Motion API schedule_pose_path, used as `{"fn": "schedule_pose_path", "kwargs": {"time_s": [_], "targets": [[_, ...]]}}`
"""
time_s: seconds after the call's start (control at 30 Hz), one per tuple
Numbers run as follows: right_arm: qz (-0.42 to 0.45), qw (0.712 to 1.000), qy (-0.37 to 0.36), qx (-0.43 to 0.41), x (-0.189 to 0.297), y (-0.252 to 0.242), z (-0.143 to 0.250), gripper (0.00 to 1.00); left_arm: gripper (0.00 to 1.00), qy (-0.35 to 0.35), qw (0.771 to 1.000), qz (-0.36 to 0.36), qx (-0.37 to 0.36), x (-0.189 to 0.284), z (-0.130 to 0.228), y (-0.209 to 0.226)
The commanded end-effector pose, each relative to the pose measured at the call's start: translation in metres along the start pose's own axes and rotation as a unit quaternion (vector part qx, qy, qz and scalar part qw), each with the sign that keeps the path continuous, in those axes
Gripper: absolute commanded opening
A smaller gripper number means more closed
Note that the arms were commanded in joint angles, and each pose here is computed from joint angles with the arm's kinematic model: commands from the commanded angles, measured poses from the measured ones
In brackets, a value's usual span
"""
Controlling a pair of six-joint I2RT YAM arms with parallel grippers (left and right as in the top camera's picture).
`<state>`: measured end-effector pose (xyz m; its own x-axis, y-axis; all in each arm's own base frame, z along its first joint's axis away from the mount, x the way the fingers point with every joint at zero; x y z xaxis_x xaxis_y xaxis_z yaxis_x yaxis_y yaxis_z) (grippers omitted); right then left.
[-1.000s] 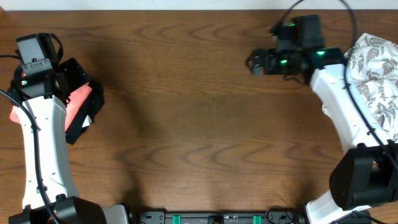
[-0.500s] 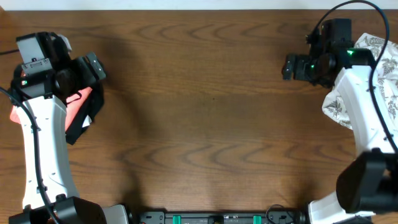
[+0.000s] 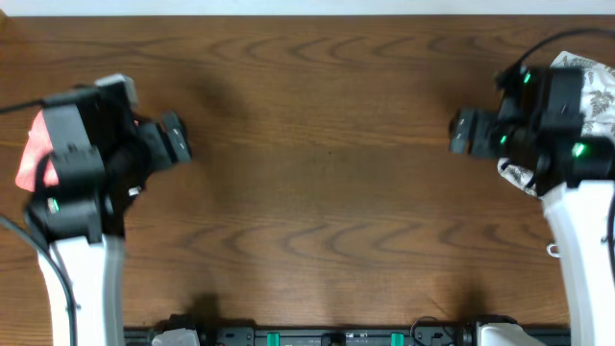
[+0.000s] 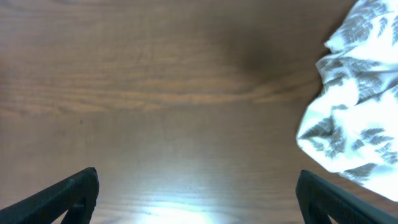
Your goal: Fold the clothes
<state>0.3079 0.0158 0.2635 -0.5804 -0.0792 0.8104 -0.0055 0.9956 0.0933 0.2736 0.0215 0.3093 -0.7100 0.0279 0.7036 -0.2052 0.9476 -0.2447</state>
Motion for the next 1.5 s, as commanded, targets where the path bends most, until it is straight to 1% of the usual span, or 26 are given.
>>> {"fn": "schedule_pose_path", "kwargs": {"time_s": [0.0,0.07,0.17,0.3,0.37,0.43,0.57,0.7,0.83,1.27,1.47], "targets": [[-0.007,1.000,-0.024,0.010,0.005,0.011,0.032,0.99,0.98,-0.006,1.000,0.000,-0.031,0.004,0.028,0.001],[-0.010,0.998,-0.051,0.018,0.010,0.016,0.045,0.99,0.98,-0.016,0.999,0.005,-0.032,0.008,0.043,0.003],[0.001,0.996,-0.089,0.004,0.019,0.015,0.069,0.99,0.98,-0.027,0.999,0.008,-0.028,0.014,0.068,0.009],[0.007,0.993,-0.114,-0.014,0.027,0.009,0.094,0.99,0.98,-0.025,0.999,0.007,-0.028,0.012,0.091,0.015],[0.006,0.993,-0.118,-0.014,0.027,0.008,0.101,0.99,0.98,-0.018,0.999,0.006,-0.027,0.009,0.096,0.017],[0.007,0.993,-0.114,-0.014,0.024,0.006,0.109,0.99,0.98,-0.013,1.000,0.004,-0.026,0.007,0.097,0.017],[0.015,0.997,-0.073,-0.012,0.019,0.003,0.125,0.99,0.98,-0.007,1.000,0.003,-0.026,0.005,0.098,0.018],[0.021,0.999,-0.047,-0.011,0.017,0.001,0.135,0.99,0.98,-0.006,1.000,0.002,-0.026,0.004,0.098,0.018],[0.023,0.999,-0.037,-0.010,0.017,0.001,0.138,0.99,0.98,-0.006,1.000,0.002,-0.026,0.004,0.098,0.018],[0.023,0.999,-0.034,-0.010,0.018,0.000,0.141,0.99,0.98,-0.006,1.000,0.002,-0.026,0.004,0.098,0.018],[0.018,0.998,-0.064,-0.012,0.030,0.000,0.141,0.99,0.98,-0.006,1.000,0.002,-0.026,0.004,0.098,0.018]]}}
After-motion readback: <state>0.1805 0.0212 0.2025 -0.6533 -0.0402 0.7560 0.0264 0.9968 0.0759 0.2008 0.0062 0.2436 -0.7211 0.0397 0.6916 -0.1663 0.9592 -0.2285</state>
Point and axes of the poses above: each gripper's point midway between its finger pads, its own x axis back along the fingers, its own y axis along the line the jaws close on, z = x × y, the point moved 5 cm from there along x, back along the fingers, and after that the axes turned 5 degrees about x, right-handed, at the moved point
